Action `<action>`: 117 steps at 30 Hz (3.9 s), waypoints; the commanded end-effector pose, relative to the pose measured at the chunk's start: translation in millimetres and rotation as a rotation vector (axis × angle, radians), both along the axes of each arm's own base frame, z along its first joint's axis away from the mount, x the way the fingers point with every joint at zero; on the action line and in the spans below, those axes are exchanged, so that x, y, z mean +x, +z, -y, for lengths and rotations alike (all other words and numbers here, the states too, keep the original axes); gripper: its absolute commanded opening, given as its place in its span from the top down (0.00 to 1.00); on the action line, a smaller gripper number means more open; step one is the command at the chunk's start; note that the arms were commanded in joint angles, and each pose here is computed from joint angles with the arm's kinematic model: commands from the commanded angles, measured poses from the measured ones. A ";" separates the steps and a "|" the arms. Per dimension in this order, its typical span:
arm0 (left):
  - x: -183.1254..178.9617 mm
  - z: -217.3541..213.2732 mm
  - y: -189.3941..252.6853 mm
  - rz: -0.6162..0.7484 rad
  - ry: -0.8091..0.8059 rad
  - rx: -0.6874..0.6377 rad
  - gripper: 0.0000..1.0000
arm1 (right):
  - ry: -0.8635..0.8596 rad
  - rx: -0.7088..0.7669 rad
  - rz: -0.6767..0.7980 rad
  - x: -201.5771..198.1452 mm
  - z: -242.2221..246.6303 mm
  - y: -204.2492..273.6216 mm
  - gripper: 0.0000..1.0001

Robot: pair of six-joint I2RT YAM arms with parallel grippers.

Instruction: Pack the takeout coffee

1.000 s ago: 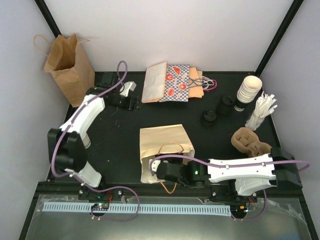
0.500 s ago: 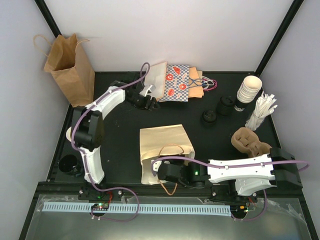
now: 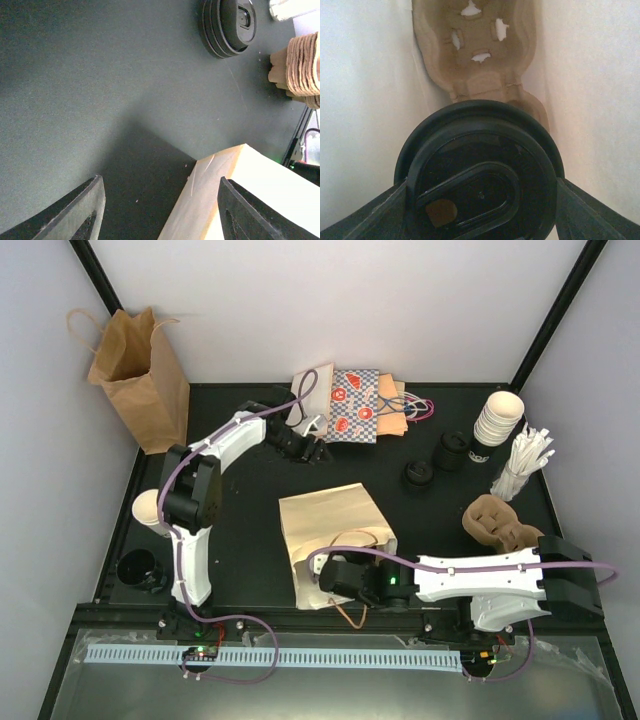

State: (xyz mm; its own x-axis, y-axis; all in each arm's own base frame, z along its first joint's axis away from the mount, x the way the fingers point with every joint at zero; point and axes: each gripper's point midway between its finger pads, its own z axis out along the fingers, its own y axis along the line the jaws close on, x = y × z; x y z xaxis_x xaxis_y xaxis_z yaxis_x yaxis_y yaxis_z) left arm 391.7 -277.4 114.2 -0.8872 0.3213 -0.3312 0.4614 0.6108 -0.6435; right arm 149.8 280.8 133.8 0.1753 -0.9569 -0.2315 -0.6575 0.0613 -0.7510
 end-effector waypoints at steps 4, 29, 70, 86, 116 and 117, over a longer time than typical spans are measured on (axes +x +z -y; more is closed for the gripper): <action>-2.9 12.5 -4.6 -0.046 -0.061 -0.062 0.36 | -0.065 0.049 0.066 18.8 1.3 10.3 0.46; -14.9 20.4 -35.5 -0.137 -0.095 -0.070 0.39 | -0.085 0.079 0.107 36.4 -12.6 11.0 0.46; -72.9 31.6 -44.5 -0.232 -0.205 -0.083 0.45 | -0.126 0.173 -0.036 30.4 -18.9 -22.7 0.46; -80.6 33.9 -44.3 -0.241 -0.222 -0.071 0.45 | -0.247 0.198 -0.086 29.5 -7.9 -44.7 0.39; -81.9 31.8 -47.3 -0.246 -0.211 -0.046 0.46 | -0.220 0.120 -0.138 15.5 -3.5 -43.0 0.26; -82.8 31.8 -47.6 -0.249 -0.212 -0.049 0.46 | -0.219 0.113 -0.136 16.1 -3.9 -44.4 0.27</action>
State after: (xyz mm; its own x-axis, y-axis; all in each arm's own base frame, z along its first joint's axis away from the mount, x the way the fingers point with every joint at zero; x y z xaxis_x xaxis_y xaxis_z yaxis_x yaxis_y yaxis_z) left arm 329.6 -304.2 57.1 -0.8726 0.4635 -0.1542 0.4044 0.5083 -0.7603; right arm 175.4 284.9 112.9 -0.0818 -0.9070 -0.4131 -0.6493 0.3629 -0.6684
